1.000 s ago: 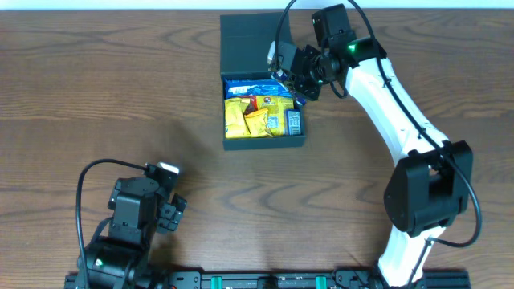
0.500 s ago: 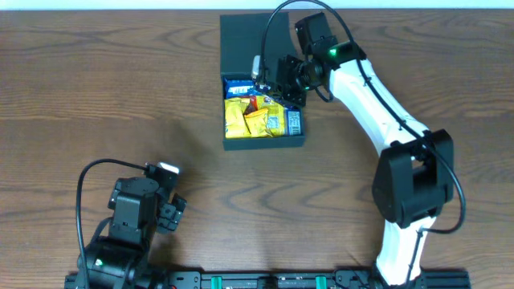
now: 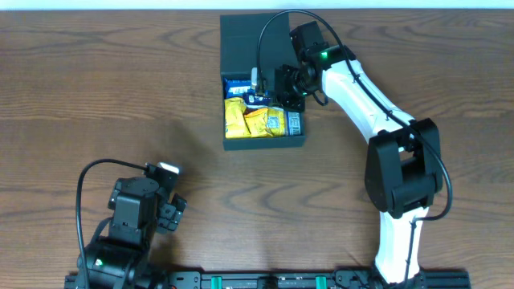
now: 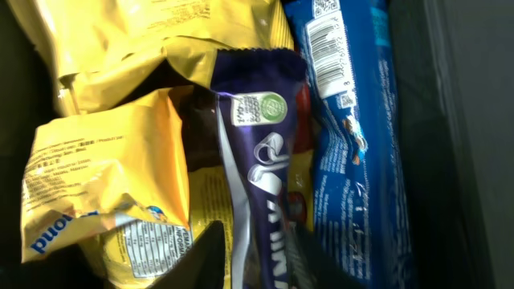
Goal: Pack container
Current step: 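Carry the Dairy Milk bar over the box and lower it inside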
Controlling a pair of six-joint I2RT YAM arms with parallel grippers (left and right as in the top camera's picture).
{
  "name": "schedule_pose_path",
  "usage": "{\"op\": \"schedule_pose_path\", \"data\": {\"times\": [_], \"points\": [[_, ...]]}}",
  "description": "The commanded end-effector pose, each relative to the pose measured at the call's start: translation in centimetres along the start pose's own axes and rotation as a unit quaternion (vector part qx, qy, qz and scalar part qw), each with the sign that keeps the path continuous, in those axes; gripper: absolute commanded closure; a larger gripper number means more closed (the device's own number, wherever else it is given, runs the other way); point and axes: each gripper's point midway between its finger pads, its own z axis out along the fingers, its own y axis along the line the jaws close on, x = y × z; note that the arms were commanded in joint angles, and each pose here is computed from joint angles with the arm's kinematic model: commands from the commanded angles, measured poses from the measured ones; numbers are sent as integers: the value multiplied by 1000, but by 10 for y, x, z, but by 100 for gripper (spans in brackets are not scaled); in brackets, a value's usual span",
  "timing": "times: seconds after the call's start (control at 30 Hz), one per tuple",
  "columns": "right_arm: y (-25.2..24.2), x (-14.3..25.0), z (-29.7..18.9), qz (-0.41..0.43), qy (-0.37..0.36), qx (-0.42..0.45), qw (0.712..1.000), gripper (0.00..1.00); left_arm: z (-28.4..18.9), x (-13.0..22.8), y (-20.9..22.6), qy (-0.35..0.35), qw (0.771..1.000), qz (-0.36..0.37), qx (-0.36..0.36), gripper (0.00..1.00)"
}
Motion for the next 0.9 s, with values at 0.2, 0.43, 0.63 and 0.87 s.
{"op": "schedule_pose_path", "data": {"times": [0.2,0.43,0.63,0.87], "points": [[-11,-36,-11,-11,-32,21,999,68,0,1,4,2,1000,3,-9,5],[-48,-57,-54,131,-31,109,985,98,0,1,4,2,1000,3,-9,5],[-50,-22,-61,403,20,156,902,99,0,1,4,2,1000,3,-9,5],[-28,-26,-50,542,15,123,831,98,0,1,4,2,1000,3,-9,5]]}}
